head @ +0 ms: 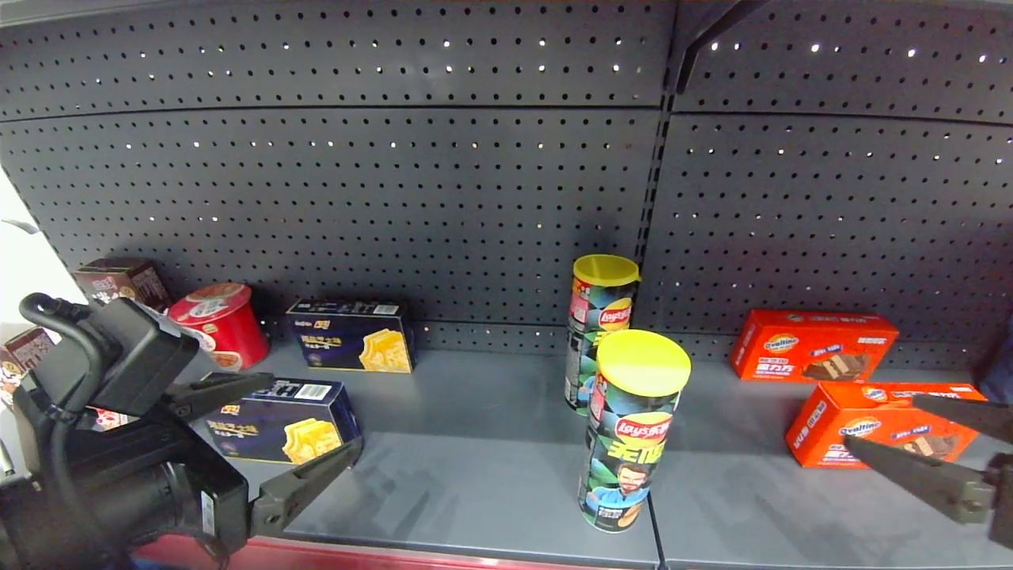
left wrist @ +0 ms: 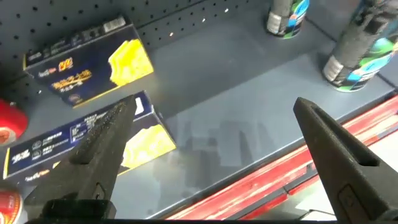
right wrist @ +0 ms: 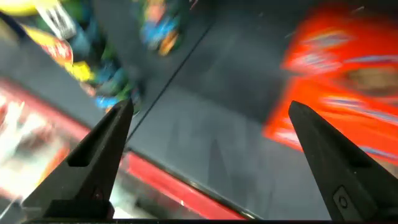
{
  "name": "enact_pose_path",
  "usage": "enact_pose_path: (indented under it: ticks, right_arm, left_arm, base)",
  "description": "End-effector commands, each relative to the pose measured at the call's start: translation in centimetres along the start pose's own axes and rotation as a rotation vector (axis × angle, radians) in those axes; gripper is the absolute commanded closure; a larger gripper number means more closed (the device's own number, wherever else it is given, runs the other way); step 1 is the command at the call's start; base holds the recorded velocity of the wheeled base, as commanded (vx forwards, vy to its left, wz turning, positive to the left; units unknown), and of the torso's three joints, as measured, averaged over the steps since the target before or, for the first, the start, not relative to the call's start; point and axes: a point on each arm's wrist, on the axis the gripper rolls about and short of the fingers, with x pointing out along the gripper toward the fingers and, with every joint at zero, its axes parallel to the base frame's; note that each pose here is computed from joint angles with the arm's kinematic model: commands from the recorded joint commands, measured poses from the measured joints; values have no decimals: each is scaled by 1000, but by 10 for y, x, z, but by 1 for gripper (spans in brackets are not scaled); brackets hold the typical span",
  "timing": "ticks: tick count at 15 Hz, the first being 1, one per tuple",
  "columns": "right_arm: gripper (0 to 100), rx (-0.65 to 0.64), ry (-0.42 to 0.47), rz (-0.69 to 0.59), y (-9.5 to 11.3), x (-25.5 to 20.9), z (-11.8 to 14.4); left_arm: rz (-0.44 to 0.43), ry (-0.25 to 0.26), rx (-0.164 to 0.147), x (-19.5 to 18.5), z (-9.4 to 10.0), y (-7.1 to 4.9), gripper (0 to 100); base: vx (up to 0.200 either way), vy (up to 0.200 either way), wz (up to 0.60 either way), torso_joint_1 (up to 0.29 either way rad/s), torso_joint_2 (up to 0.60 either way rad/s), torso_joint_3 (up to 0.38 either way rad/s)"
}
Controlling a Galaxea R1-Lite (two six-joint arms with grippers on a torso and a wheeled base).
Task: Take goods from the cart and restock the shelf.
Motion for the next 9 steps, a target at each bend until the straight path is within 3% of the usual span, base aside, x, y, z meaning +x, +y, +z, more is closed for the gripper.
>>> enact_pose_path:
  ticks: [1, 4, 9]
  right_arm:
    - [0, -30, 194, 81, 19, 60, -6]
    - [0, -58, 259, 26, 37, 88, -11]
    - [0, -39, 304, -15, 42, 108, -17]
  left_arm:
    - [6, 23, -2, 3, -4, 1, 0]
    - [10, 28, -2, 2, -5, 1, 0]
    - [44, 52, -15, 0, -14, 7, 0]
  base:
    - [0, 0, 0, 0, 0, 0]
    - [0, 0, 0, 0, 0, 0]
    - [0, 0, 0, 0, 0, 0]
